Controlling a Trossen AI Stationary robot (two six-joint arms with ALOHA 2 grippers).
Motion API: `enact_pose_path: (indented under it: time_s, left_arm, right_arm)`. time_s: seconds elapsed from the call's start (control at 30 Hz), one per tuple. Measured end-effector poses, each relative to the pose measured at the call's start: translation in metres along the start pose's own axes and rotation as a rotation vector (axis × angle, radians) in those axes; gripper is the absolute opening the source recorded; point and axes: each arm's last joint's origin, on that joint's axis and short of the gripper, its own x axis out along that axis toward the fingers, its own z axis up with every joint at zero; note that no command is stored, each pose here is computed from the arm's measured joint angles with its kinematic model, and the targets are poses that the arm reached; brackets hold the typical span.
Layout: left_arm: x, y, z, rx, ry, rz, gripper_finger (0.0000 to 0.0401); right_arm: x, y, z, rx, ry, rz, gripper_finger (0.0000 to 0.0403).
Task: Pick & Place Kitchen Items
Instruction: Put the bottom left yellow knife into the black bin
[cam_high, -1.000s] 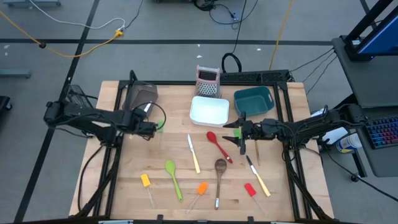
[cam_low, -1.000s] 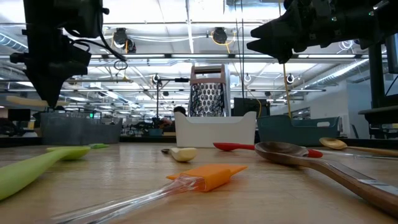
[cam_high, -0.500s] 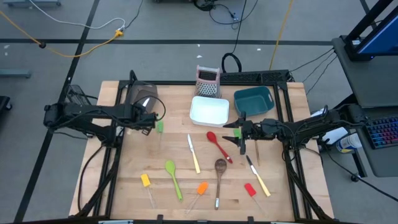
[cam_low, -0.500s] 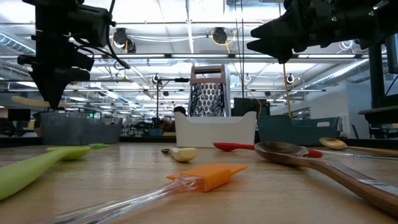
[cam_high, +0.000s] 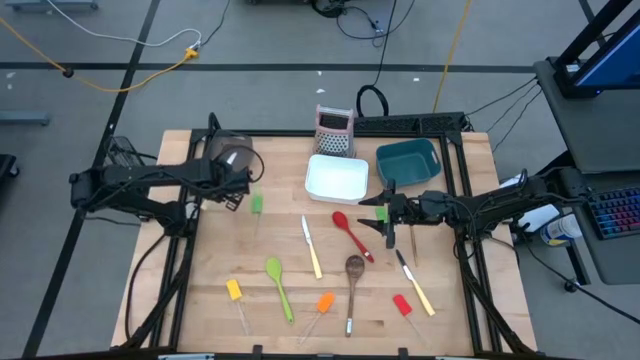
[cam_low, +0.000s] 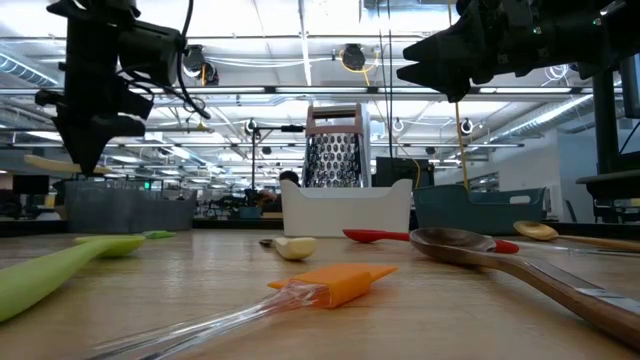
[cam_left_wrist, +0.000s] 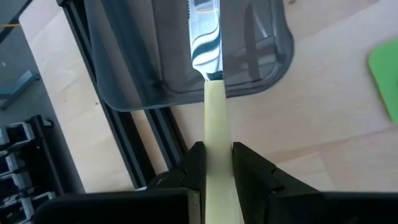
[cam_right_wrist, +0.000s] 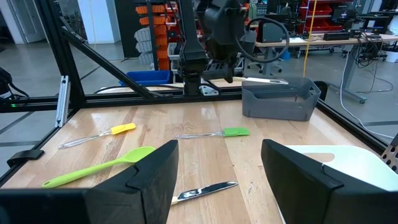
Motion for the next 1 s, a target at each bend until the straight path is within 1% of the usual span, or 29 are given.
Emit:
enact_pose_path:
  time_s: [0.4, 1.0]
  left_arm:
    - [0.005, 0.010, 0.009, -0.010, 0.014, 0.032, 0.0051]
    - [0.014, 0.027, 0.023, -0.020, 0.058, 0.052, 0.0052]
  right_arm:
    - [0.000, 0.000, 0.000, 0.000, 0.000, 0.000, 0.0224]
    - [0.000, 0.000, 0.000, -0.003, 0.000, 0.000, 0.0224]
